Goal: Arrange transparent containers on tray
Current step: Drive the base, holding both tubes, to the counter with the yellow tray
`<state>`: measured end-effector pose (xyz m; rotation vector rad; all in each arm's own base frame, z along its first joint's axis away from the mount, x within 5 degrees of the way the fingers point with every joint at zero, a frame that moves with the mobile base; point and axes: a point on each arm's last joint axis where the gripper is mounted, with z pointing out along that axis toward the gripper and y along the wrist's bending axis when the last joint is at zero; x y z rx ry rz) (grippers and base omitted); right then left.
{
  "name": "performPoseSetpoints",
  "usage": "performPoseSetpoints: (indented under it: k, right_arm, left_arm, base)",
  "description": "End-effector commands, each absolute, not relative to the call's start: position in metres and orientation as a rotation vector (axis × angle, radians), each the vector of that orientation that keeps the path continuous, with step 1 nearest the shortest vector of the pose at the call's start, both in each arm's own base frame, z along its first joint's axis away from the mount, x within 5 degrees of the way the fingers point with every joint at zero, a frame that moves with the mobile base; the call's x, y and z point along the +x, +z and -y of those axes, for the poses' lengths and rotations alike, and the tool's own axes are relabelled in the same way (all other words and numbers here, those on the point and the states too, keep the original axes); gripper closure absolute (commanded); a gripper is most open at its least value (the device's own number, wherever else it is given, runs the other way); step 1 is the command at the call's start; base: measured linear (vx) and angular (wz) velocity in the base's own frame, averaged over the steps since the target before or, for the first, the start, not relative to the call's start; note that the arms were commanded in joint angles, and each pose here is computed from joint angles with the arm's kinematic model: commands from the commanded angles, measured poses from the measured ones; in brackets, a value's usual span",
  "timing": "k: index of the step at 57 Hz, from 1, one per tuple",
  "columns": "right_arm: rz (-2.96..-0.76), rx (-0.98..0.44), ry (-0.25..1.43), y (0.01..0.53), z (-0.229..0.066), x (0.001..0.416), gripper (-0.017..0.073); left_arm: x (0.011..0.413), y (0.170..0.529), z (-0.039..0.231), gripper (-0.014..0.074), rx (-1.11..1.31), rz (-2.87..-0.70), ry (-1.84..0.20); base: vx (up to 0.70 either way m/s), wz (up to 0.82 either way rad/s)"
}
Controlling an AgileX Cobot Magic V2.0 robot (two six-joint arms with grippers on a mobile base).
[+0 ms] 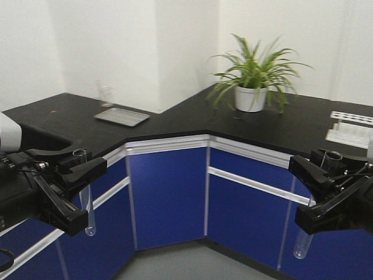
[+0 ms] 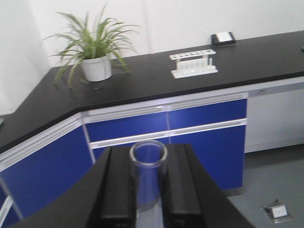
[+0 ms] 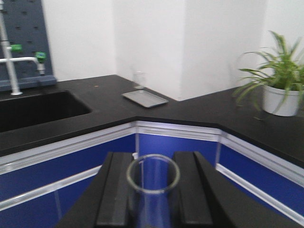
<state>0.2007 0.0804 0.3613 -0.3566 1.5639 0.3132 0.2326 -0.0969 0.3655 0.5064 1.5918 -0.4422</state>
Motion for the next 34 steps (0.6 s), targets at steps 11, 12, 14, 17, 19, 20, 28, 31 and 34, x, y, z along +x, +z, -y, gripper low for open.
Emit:
performPoseSetpoints:
  k: [11, 12, 14, 17, 19, 20, 28, 31, 34]
  right_arm:
    - [-1.446, -0.367, 0.351, 0.3823, -0.0823, 0.1955, 0.0572]
    - [-1.446, -0.367, 0.351, 0.3823, -0.0823, 0.1955, 0.0572]
    - [-1.446, -0.367, 0.351, 0.3823, -0.0823, 0.1955, 0.0572]
    - [-1.446, -0.367, 0.351, 0.3823, -0.0823, 0.1955, 0.0572]
    - [-1.446, -0.367, 0.351, 0.3823, -0.0823, 0.1955, 0.0572]
    - [-1.446, -0.367, 0.351, 0.3823, -0.0823, 0.1955, 0.0572]
    - [-1.445, -0.367, 0.351, 0.3824, -0.0824, 0.1955, 0.0572]
    - [-1.445, -0.367, 0.351, 0.3824, -0.0824, 0.1955, 0.0572]
    - [-1.445, -0.367, 0.351, 0.3824, -0.0824, 0.1955, 0.0572]
  left_arm:
    - [0.2261, 0.385, 0.0976, 0.0594, 0.483, -1.526, -0.484]
    - [0.2261, 0.385, 0.0976, 0.0594, 0.483, -1.526, -0.484]
    - [0.2261, 0.3849, 0.0976, 0.0594, 0.482, -1.526, -0.484]
    - [0.2261, 0.3849, 0.0976, 0.0594, 0.482, -1.526, -0.484]
    - [0.2261, 0.3849, 0.0976, 0.0594, 0.482, -1.526, -0.484]
    - [0.226, 0.385, 0.0977, 0.0594, 0.483, -1.525, -0.485]
    - [0.226, 0.385, 0.0977, 0.0594, 0.483, -1.525, -0.485]
    - [0.2261, 0.3849, 0.0976, 0.0594, 0.482, -1.526, -0.484]
    - [0.2261, 0.3849, 0.0976, 0.0594, 0.482, -1.526, -0.484]
  base:
    - [-0.25, 0.47]
    - [-0.22, 0.46]
    - [-0.22, 0.47]
    - [-0.21, 0.48]
    - [-0.19, 0.5]
    - [-0.19, 0.51]
    - [-0.16, 0.55]
    - [-0.14, 0.57]
    - [-0.12, 0.59]
